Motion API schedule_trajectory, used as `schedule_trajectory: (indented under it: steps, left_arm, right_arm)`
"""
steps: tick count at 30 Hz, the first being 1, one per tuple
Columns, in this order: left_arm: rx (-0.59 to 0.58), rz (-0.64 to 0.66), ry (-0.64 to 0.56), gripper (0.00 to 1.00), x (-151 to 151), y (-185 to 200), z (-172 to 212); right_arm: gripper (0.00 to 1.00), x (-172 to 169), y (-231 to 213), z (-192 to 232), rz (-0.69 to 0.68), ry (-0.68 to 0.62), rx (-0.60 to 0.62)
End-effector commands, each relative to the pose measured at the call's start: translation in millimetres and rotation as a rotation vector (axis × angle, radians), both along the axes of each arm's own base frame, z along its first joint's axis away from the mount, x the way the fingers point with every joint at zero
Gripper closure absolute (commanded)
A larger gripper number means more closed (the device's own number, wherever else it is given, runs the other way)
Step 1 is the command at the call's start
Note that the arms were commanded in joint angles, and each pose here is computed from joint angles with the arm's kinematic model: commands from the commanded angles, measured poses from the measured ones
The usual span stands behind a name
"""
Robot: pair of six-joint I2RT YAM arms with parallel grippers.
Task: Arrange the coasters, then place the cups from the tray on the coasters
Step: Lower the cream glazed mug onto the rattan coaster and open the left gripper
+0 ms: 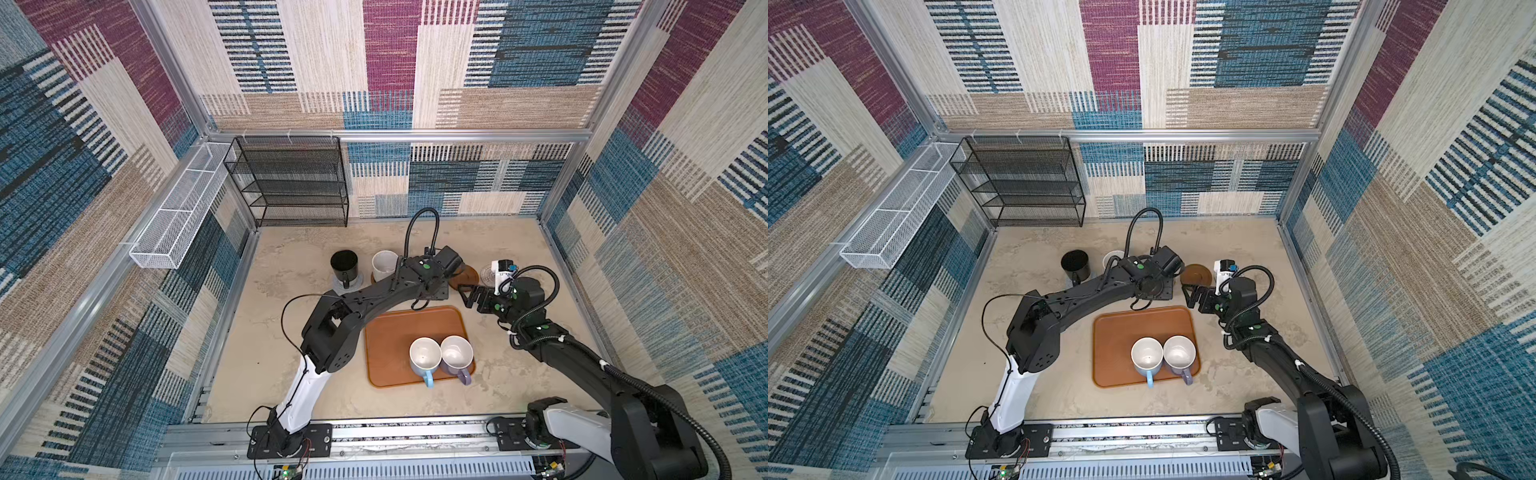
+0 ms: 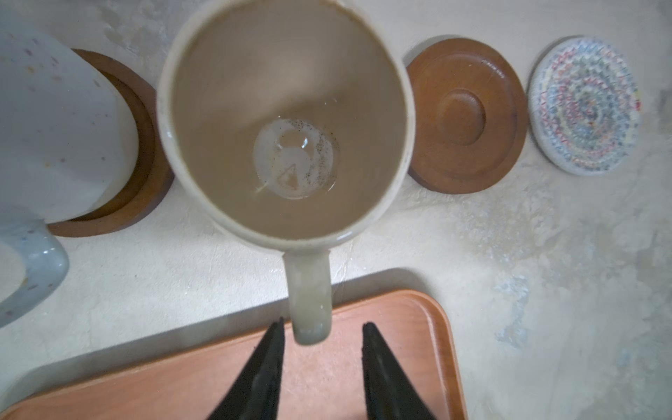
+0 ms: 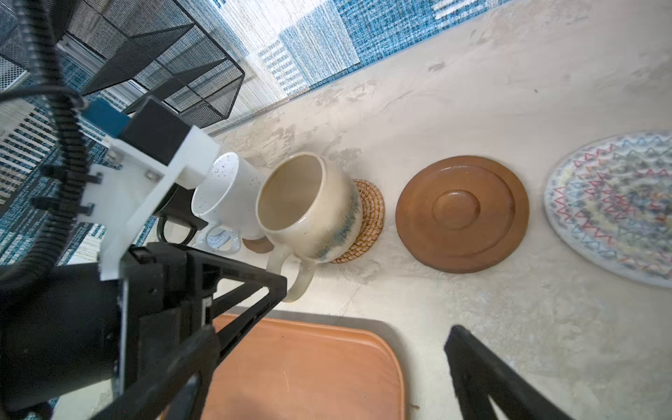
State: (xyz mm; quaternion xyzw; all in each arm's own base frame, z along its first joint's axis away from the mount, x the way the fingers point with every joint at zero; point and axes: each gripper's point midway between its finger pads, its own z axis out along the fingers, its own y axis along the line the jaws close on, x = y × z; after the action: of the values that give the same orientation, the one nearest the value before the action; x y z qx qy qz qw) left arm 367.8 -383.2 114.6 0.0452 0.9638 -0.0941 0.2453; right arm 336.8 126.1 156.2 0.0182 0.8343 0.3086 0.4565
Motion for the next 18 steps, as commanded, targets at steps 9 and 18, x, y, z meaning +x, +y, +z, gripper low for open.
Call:
schedule_trajectory:
  steps: [9,18]
  left_arm:
    - [-0.247,-0.067,-0.097,0.05,-35.2,9.2,65.7]
    - [-0.324,-0.077,-0.210,0.02,-62.9,51.5,83.3]
  right_arm:
    - [0.00,-18.1,4.2,42.9,0.048,-0.169,0.040]
    - [0.00,-28.7,11.9,42.7,0.067,-0.110,0.094]
